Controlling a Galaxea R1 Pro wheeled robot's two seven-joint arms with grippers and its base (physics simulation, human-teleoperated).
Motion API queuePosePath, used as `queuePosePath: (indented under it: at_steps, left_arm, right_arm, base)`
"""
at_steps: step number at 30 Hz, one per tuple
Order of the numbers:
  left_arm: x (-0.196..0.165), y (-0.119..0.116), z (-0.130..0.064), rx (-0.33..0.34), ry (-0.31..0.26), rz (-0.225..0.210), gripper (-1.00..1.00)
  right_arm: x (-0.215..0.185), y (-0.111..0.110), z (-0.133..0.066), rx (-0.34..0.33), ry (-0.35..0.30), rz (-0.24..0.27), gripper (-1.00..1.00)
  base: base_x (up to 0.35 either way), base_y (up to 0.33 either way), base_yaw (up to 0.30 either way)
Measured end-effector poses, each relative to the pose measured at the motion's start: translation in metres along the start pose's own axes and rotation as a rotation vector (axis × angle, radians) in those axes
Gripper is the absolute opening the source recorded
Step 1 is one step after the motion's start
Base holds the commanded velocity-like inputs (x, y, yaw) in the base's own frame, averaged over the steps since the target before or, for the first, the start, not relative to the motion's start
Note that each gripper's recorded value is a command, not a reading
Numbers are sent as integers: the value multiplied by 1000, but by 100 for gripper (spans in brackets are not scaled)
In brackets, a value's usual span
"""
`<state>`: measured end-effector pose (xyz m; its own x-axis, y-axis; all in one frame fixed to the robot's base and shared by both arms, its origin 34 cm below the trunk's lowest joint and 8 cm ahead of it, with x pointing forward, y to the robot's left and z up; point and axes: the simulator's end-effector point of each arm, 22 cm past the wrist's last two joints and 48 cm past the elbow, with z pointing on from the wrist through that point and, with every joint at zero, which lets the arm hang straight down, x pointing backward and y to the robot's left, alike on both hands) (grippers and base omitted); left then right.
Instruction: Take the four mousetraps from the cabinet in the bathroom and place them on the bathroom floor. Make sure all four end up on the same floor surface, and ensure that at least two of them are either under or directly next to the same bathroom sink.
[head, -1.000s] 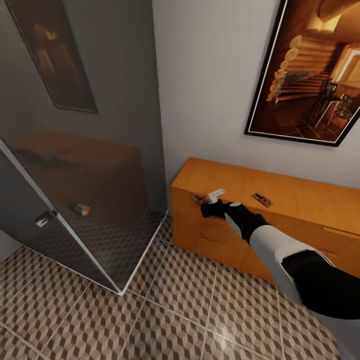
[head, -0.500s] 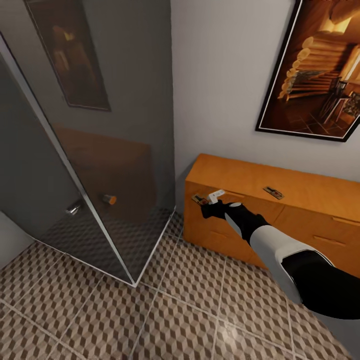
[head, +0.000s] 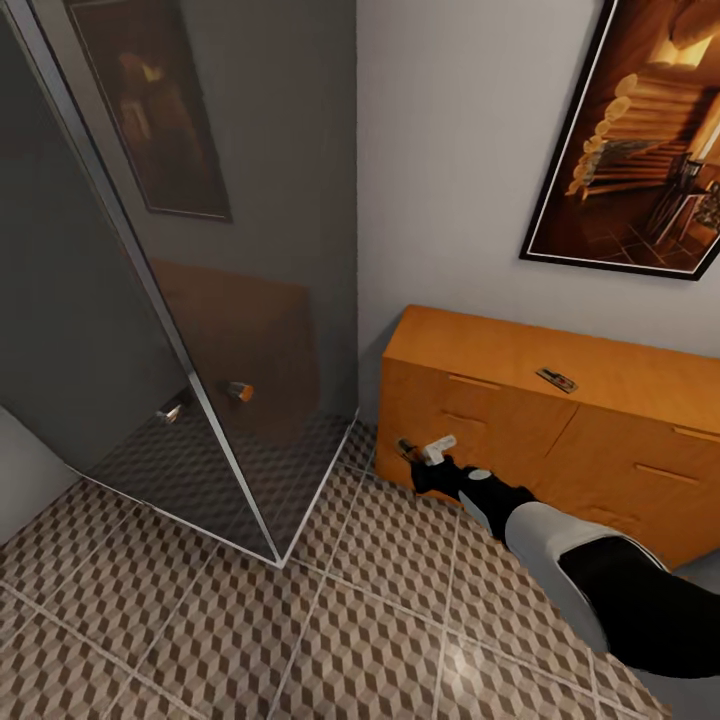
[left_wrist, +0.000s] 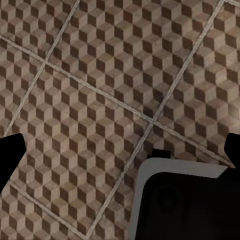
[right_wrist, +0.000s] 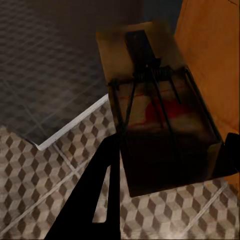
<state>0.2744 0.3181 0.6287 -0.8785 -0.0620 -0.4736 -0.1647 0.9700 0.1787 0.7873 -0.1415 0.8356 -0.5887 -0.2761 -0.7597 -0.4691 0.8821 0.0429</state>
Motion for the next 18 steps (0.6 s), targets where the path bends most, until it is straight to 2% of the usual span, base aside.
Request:
queuePosePath:
  at_steps: [1,6,9,15,18]
  left_arm:
    - [0,0,0,0,0,0,100]
    - [0,0,0,0,0,0,100]
    - [0,0,0,0,0,0,100]
    - [0,0,0,0,0,0,100]
    - [0,0,0,0,0,0,100]
  right_arm:
    - [46,9,-2,5,36,15,-100]
    - [136,10,-22,63,64,28,-100]
    - [180,15,-38,74,62,29,-100]
    - [262,41,-75,65,83,38,-100]
    - [300,63,-99,52,75,46,-100]
  base:
    - [-2,4,0]
    - [-1,2,0]
    - [0,0,0]
    - [0,0,0]
    - [0,0,0]
